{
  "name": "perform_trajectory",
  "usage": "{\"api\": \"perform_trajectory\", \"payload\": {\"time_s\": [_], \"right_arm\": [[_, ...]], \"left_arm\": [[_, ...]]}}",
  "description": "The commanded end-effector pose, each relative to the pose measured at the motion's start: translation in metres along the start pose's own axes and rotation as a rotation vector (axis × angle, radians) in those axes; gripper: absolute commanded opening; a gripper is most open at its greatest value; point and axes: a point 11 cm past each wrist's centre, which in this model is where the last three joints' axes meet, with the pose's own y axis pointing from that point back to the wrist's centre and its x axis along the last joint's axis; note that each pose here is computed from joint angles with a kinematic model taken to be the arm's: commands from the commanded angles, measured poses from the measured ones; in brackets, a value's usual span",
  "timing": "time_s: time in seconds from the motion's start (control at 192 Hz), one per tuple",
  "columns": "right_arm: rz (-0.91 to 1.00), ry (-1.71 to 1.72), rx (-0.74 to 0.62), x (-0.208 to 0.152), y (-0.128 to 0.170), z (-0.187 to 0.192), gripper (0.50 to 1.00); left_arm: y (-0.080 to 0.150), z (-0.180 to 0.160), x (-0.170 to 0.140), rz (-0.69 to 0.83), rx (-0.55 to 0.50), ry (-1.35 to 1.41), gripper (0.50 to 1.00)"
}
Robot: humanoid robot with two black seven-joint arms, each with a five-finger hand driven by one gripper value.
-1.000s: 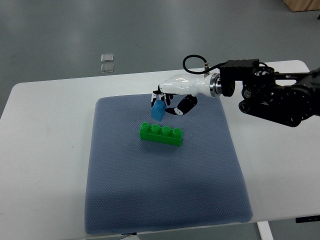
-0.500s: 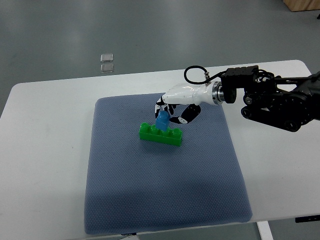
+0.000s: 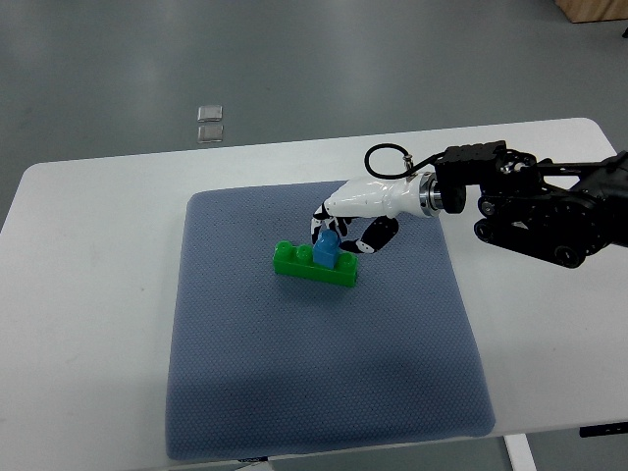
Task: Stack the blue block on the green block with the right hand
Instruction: 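Lower the blue block and press it onto the green block's studs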
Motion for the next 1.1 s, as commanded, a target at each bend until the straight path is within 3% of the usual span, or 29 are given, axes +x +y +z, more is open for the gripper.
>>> {"api": "perform_trajectory", "payload": {"time_s": [0.0,0.932,1.093], "right_arm": [[-0.002,-0.001,0.003,-0.001,-0.002,-0.001,0.500],[-0.002,0.029,-0.014,-0.012,-0.012,0.001,0.500],[0.003,0.030,-0.020,-0.010,-0.010,0.003,0.560]], "left_arm": [[0.000,0.000,0.000,0.000,0.000,0.000,1.000],[0.000,0.000,0.000,-0.001,0.000,0.000,1.000],[0.000,0.000,0.000,0.002,0.000,0.000,1.000]]}}
